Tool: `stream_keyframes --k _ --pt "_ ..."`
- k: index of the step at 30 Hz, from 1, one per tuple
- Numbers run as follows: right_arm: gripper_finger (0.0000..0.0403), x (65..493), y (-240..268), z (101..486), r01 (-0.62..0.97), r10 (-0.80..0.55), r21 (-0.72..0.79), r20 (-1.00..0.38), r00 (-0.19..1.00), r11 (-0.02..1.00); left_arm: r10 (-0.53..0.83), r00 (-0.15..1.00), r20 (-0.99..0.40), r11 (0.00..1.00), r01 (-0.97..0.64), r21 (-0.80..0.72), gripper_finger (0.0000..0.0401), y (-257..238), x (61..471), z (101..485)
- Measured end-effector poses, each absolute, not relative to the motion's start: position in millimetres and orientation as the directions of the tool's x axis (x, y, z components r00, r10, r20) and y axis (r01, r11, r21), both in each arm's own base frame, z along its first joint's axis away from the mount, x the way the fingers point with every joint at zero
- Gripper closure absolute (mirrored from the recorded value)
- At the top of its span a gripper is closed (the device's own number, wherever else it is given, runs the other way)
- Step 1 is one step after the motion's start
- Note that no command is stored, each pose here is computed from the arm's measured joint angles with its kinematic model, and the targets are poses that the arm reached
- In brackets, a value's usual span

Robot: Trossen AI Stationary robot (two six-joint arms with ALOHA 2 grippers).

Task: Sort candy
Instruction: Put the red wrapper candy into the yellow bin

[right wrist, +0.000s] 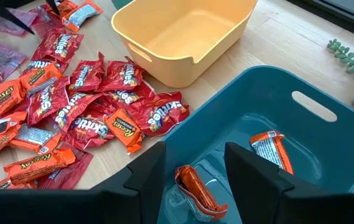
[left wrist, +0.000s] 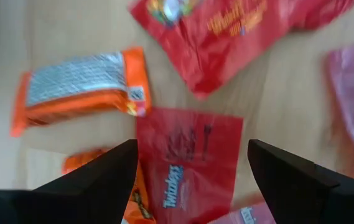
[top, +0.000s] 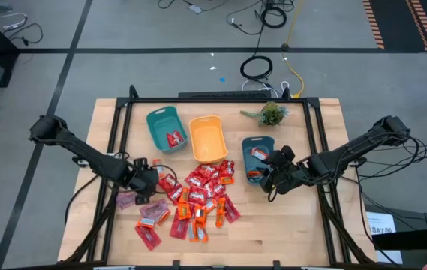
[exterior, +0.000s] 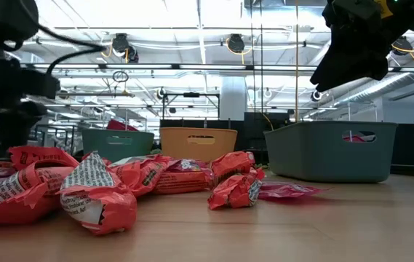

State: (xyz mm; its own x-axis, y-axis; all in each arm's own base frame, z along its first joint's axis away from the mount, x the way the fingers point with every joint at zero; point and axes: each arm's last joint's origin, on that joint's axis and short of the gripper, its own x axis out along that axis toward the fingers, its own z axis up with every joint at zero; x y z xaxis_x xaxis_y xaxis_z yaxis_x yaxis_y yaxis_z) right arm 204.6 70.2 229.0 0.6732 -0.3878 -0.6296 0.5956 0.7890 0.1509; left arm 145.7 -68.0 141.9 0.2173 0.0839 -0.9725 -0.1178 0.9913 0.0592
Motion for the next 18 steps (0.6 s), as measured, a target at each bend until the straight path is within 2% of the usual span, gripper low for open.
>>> stream_keyframes --k 7,18 --pt "0.0246 204.6 70.1 228.9 0.595 -0.388 0.15 -0.63 0.673 0.789 0.092 0.165 -0.982 0.991 -0.109 0.075 0.0111 -70.6 149.6 133.4" --pt "0.0246 204.6 70.2 228.9 0.595 -0.388 0.149 -0.63 0.673 0.79 0.067 0.154 -0.986 0.992 -0.113 0.049 0.0224 -71.5 149.8 133.3"
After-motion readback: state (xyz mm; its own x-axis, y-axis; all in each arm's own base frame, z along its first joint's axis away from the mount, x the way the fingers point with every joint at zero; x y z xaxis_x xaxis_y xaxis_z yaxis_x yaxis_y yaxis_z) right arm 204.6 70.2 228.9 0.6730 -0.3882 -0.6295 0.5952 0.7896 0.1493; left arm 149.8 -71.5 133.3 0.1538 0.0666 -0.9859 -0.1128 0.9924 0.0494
